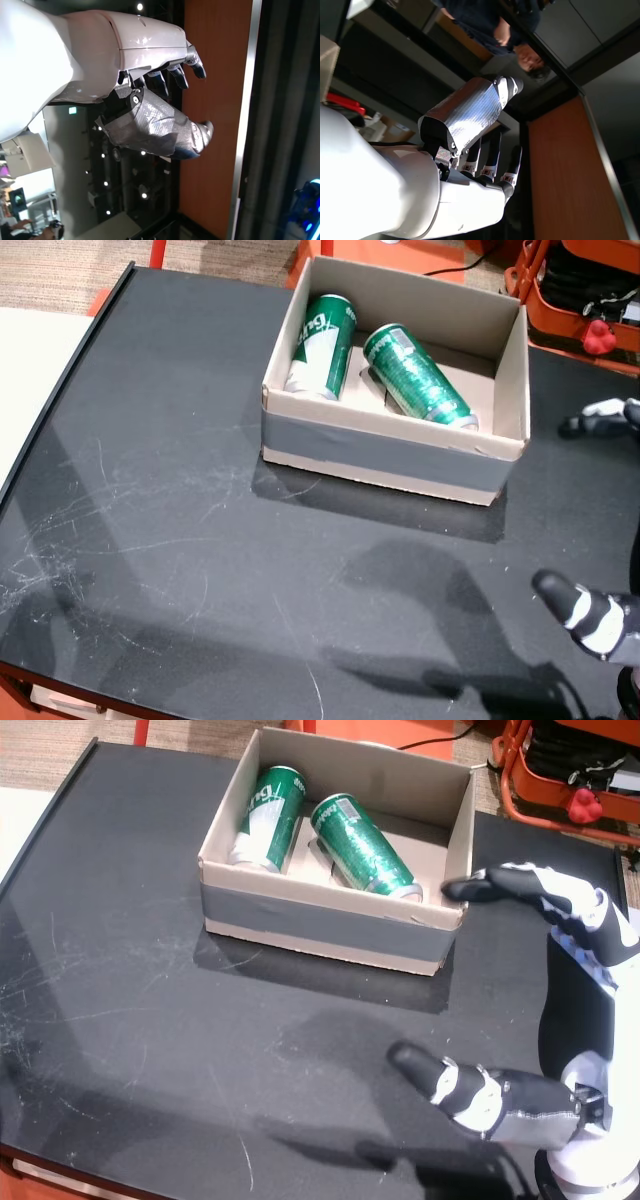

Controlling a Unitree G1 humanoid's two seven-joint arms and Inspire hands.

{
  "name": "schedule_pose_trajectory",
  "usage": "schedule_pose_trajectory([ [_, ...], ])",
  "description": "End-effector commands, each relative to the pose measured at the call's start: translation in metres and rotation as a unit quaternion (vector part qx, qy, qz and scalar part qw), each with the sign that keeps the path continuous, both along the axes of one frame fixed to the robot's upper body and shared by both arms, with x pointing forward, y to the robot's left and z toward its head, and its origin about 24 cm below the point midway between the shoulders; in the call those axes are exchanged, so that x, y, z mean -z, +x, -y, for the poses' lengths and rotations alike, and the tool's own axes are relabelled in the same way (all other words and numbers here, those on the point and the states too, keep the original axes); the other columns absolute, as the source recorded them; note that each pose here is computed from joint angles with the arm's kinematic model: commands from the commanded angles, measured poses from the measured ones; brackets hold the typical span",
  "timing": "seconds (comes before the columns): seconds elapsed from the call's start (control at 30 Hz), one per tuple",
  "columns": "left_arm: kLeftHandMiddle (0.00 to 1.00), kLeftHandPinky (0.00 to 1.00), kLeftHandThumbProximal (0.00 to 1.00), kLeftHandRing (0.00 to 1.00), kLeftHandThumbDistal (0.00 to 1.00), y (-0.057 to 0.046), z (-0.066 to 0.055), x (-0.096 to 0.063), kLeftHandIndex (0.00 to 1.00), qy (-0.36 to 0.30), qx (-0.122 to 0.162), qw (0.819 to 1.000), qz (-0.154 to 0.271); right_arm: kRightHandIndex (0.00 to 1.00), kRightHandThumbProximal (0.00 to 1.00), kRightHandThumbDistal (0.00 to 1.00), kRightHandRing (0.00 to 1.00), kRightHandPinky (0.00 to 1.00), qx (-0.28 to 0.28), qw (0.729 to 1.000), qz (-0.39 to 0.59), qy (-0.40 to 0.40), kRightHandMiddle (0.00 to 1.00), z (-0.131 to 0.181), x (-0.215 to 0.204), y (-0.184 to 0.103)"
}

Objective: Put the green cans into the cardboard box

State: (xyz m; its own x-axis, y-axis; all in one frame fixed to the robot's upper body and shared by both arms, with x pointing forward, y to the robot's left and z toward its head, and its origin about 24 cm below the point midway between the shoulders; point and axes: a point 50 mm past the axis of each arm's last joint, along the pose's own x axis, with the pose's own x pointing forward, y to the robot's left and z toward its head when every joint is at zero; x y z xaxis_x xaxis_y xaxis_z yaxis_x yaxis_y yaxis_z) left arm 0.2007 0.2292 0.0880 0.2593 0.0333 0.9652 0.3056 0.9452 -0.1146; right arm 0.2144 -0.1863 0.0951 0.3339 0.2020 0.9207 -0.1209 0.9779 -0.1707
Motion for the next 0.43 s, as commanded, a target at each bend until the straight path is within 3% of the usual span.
schedule_pose_trajectory([
  [0.0, 0.66, 0.72, 0.47, 0.72, 0.04, -0.016, 0.033, 0.022, 0.69, -0.079, 0.017, 0.995, -0.057, 0.47, 0.83, 0.84, 0.58, 0.71, 0.027, 0.999, 0.027, 0.028, 0.52, 0.004, -0.005, -0.004],
  [0.03, 0.67, 0.75, 0.49, 0.74, 0.06, -0.017, 0.033, 0.020, 0.72, -0.070, 0.017, 0.996, -0.056, 0.46, 0.89, 0.93, 0.58, 0.69, 0.037, 0.998, 0.029, 0.043, 0.51, 0.005, -0.004, -0.005],
  [0.07, 0.72, 0.85, 0.51, 0.80, 0.22, -0.016, 0.032, 0.019, 0.75, -0.051, 0.011, 0.998, -0.044, 0.45, 0.92, 0.96, 0.57, 0.66, 0.048, 0.996, 0.034, 0.060, 0.50, 0.006, -0.005, -0.006],
  [0.1, 0.76, 0.92, 0.58, 0.85, 0.47, -0.015, 0.028, 0.020, 0.76, -0.028, -0.001, 0.999, -0.032, 0.45, 0.90, 0.93, 0.57, 0.66, 0.062, 0.994, 0.041, 0.081, 0.50, 0.007, -0.005, -0.008],
  [0.13, 0.80, 0.94, 0.67, 0.89, 0.55, -0.015, 0.025, 0.022, 0.77, -0.011, -0.015, 0.999, -0.027, 0.49, 0.85, 0.91, 0.61, 0.68, 0.068, 0.992, 0.048, 0.093, 0.55, 0.008, -0.006, -0.010],
  [0.17, 0.83, 0.94, 0.76, 0.91, 0.54, -0.015, 0.022, 0.023, 0.78, 0.002, -0.030, 0.999, -0.023, 0.53, 0.80, 0.87, 0.66, 0.72, 0.076, 0.990, 0.056, 0.102, 0.61, 0.009, -0.008, -0.011],
  [0.2, 0.86, 0.93, 0.89, 0.90, 0.52, -0.016, 0.019, 0.024, 0.80, 0.010, -0.054, 0.998, -0.026, 0.59, 0.78, 0.91, 0.72, 0.75, 0.079, 0.989, 0.061, 0.113, 0.69, 0.010, -0.008, -0.012],
  [0.23, 0.90, 0.93, 0.92, 0.91, 0.43, -0.017, 0.017, 0.023, 0.83, 0.015, -0.060, 0.998, -0.025, 0.66, 0.77, 0.96, 0.77, 0.78, 0.075, 0.987, 0.063, 0.124, 0.76, 0.011, -0.009, -0.013],
  [0.3, 0.91, 0.94, 0.87, 0.93, 0.50, -0.017, 0.014, 0.023, 0.87, 0.021, -0.060, 0.998, -0.021, 0.74, 0.77, 0.90, 0.81, 0.83, 0.071, 0.984, 0.070, 0.145, 0.81, 0.012, -0.010, -0.015],
  [0.33, 0.93, 0.94, 0.81, 0.95, 0.46, -0.017, 0.013, 0.024, 0.92, 0.025, -0.033, 0.999, -0.025, 0.75, 0.77, 0.85, 0.81, 0.83, 0.067, 0.982, 0.072, 0.159, 0.81, 0.011, -0.010, -0.016],
  [0.37, 0.94, 0.89, 0.45, 0.94, 0.20, -0.020, 0.013, 0.025, 0.93, 0.024, -0.040, 0.998, -0.036, 0.78, 0.79, 0.76, 0.82, 0.86, 0.060, 0.981, 0.071, 0.167, 0.81, 0.010, -0.009, -0.018],
  [0.4, 0.95, 0.91, 0.48, 0.95, 0.29, -0.023, 0.012, 0.027, 0.94, 0.026, -0.047, 0.997, -0.049, 0.80, 0.81, 0.72, 0.83, 0.87, 0.057, 0.981, 0.070, 0.171, 0.82, 0.009, -0.008, -0.019],
])
